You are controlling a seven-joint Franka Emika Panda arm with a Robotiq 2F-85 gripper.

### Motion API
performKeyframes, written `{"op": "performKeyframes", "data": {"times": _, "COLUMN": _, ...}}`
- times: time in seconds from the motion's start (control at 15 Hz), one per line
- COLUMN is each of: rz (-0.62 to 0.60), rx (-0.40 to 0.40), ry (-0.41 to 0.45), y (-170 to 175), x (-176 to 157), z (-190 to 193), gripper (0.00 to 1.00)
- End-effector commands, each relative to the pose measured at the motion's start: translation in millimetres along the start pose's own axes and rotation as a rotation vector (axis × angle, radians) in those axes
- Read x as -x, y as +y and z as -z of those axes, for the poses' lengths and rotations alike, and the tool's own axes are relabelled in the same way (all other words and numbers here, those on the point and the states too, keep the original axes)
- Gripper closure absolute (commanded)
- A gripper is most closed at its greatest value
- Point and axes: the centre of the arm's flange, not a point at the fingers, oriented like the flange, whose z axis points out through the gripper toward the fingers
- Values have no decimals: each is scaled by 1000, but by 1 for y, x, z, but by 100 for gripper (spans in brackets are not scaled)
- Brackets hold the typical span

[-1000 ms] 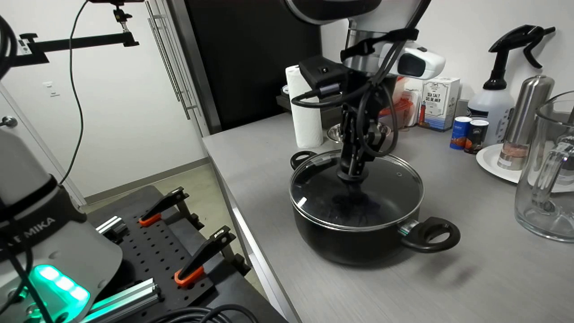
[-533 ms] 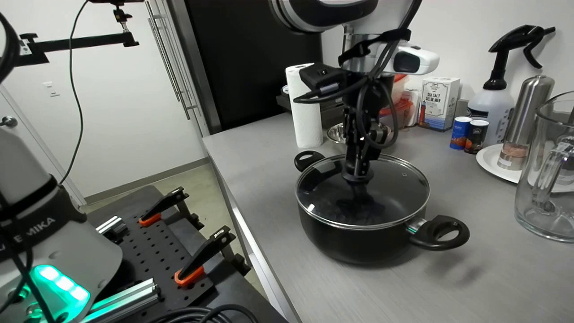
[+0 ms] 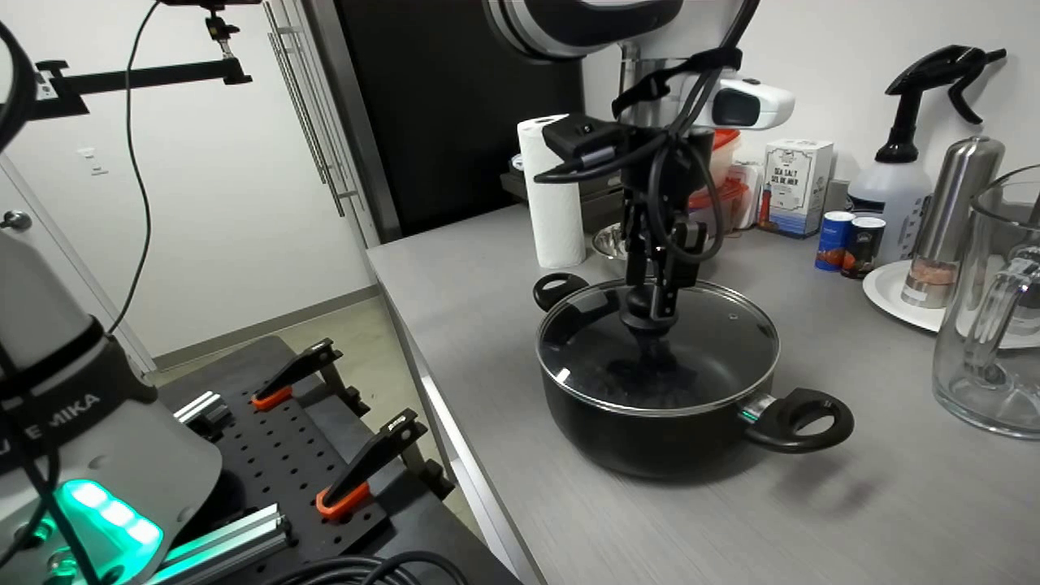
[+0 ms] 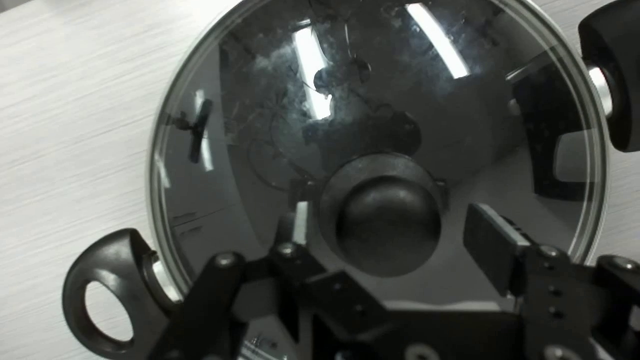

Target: Cover the pot

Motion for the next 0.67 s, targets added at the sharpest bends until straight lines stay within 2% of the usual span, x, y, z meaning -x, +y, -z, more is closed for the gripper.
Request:
{"op": "performKeyframes", "data": {"times": 0.0, "rz": -5, "rx": 6, "ry": 26, "y": -3, "x": 5, "z": 6, "gripper": 0}}
{"op": "performKeyframes", "data": {"times": 0.6, "rz": -3, "rx": -2, "ry": 38, "y": -4, "x": 6, "z": 13, "gripper": 0}}
